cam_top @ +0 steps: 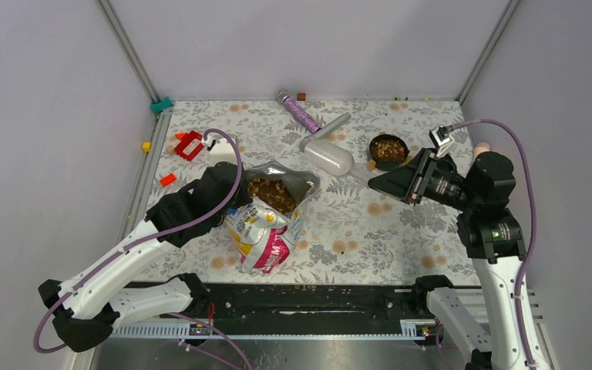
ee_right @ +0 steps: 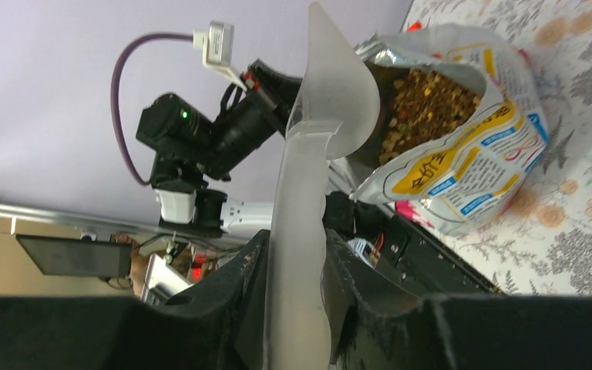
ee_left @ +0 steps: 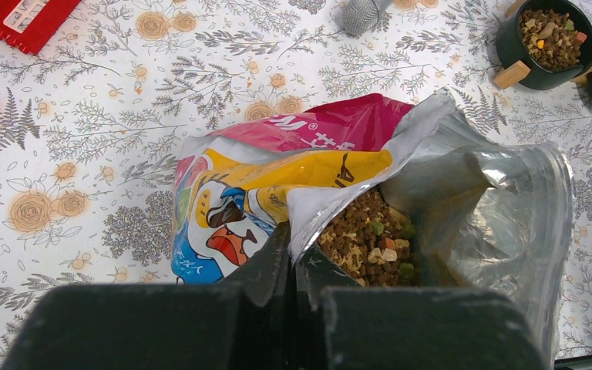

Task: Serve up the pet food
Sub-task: Pour the pet food into the pet food bowl, then collect the pet food from the pet food bag.

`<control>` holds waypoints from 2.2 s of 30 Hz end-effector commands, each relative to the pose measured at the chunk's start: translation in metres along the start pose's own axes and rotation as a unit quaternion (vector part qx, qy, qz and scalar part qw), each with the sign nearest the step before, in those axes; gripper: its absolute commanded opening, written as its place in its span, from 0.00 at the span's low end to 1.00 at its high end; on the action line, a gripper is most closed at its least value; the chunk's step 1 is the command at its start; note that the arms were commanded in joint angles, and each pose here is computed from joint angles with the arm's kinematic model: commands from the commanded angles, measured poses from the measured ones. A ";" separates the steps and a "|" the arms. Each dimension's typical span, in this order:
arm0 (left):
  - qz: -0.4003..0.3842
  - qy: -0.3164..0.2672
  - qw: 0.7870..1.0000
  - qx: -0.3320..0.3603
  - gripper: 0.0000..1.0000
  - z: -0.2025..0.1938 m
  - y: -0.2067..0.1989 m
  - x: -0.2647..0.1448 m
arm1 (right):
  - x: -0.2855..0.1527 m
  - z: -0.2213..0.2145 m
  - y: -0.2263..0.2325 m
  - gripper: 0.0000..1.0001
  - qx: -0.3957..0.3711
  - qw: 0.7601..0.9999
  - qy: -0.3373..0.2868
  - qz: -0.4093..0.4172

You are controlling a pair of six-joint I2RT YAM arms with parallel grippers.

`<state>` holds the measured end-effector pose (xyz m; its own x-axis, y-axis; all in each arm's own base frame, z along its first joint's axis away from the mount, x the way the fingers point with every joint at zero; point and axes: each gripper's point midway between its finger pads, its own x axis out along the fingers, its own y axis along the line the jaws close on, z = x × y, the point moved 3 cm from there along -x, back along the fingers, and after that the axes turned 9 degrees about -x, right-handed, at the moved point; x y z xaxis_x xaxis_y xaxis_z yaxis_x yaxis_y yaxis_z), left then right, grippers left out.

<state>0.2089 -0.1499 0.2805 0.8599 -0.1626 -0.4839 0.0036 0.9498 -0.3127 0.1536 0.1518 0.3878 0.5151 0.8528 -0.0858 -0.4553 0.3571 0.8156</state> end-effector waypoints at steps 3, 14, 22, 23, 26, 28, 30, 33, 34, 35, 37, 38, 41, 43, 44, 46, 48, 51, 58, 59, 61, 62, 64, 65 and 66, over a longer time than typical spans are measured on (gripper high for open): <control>-0.046 -0.035 0.998 -0.034 0.00 0.023 -0.022 -0.007 | 0.006 -0.020 0.009 0.00 -0.022 0.998 0.061 -0.010; -0.053 -0.039 0.997 -0.037 0.00 0.025 -0.022 -0.011 | 0.050 -0.051 -0.025 0.00 -0.075 0.951 0.215 -0.210; -0.058 -0.037 0.997 -0.036 0.00 0.024 -0.023 -0.012 | 0.084 -0.048 -0.054 0.00 -0.126 0.880 0.290 -0.353; -0.058 -0.037 0.997 -0.036 0.00 0.024 -0.023 -0.012 | 0.090 -0.045 -0.056 0.00 -0.131 0.877 0.288 -0.362; -0.060 -0.034 0.997 -0.035 0.00 0.023 -0.024 -0.012 | 0.108 -0.039 -0.062 0.00 -0.132 0.869 0.289 -0.380; -0.061 -0.032 0.997 -0.034 0.00 0.022 -0.026 -0.011 | 0.119 -0.039 -0.068 0.00 -0.134 0.858 0.296 -0.398; -0.061 -0.031 0.997 -0.033 0.00 0.021 -0.026 -0.011 | 0.133 -0.046 -0.073 0.00 -0.127 0.853 0.313 -0.397; -0.061 -0.027 0.997 -0.030 0.00 0.019 -0.027 -0.009 | 0.153 -0.068 -0.079 0.00 -0.108 0.858 0.342 -0.367; -0.060 -0.026 0.997 -0.028 0.00 0.019 -0.027 -0.009 | 0.162 -0.072 -0.080 0.00 -0.097 0.867 0.335 -0.355; -0.062 -0.026 0.997 -0.029 0.00 0.019 -0.028 -0.009 | 0.164 -0.081 -0.084 0.00 -0.086 0.869 0.342 -0.348; -0.064 -0.023 0.997 -0.027 0.00 0.018 -0.029 -0.009 | 0.183 -0.090 -0.082 0.00 -0.057 0.898 0.317 -0.300; -0.065 -0.022 0.997 -0.027 0.00 0.017 -0.030 -0.009 | 0.189 -0.094 -0.082 0.00 -0.044 0.907 0.311 -0.279; -0.071 -0.022 0.997 -0.025 0.00 0.016 -0.032 -0.011 | 0.199 -0.101 -0.077 0.00 -0.021 0.926 0.293 -0.236; -0.070 -0.024 0.997 -0.024 0.00 0.016 -0.031 -0.012 | 0.204 -0.103 -0.074 0.00 -0.003 0.938 0.273 -0.212; -0.069 -0.025 0.997 -0.024 0.00 0.017 -0.031 -0.012 | 0.204 -0.106 -0.074 0.00 0.009 0.942 0.268 -0.200; -0.070 -0.027 0.997 -0.023 0.00 0.018 -0.031 -0.013 | 0.207 -0.107 -0.066 0.00 0.028 0.955 0.247 -0.165; -0.071 -0.028 0.997 -0.024 0.00 0.018 -0.031 -0.014 | 0.207 -0.106 -0.059 0.00 0.047 0.966 0.222 -0.128; -0.075 -0.025 0.996 -0.026 0.00 0.017 -0.032 -0.015 | 0.201 -0.102 -0.052 0.00 0.068 0.975 0.183 -0.102; -0.075 -0.024 0.997 -0.025 0.00 0.016 -0.033 -0.014 | 0.173 -0.089 -0.040 0.00 0.076 0.990 0.099 -0.070; -0.076 -0.024 0.996 -0.026 0.00 0.016 -0.033 -0.015 | 0.169 -0.088 -0.040 0.00 0.075 0.990 0.092 -0.071; -0.080 -0.023 0.996 -0.028 0.00 0.017 -0.033 -0.016 | 0.161 -0.084 -0.038 0.00 0.076 0.992 0.072 -0.064; -0.079 -0.023 0.996 -0.027 0.00 0.016 -0.033 -0.016 | 0.157 -0.082 -0.036 0.00 0.076 0.994 0.061 -0.058; -0.077 -0.026 0.996 -0.028 0.00 0.017 -0.032 -0.016 | 0.149 -0.081 -0.035 0.00 0.075 0.995 0.046 -0.052; -0.077 -0.027 0.996 -0.027 0.00 0.018 -0.032 -0.016 | 0.145 -0.082 -0.035 0.00 0.076 0.995 0.041 -0.049; -0.078 -0.028 0.996 -0.028 0.00 0.018 -0.032 -0.017 | 0.141 -0.081 -0.035 0.00 0.077 0.995 0.035 -0.048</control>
<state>0.2043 -0.1602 0.2799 0.8517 -0.2001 -0.4843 0.0469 0.9496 -0.3098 0.1794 0.2946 0.2594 0.4062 0.8263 -0.3902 -0.2031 0.4979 0.8431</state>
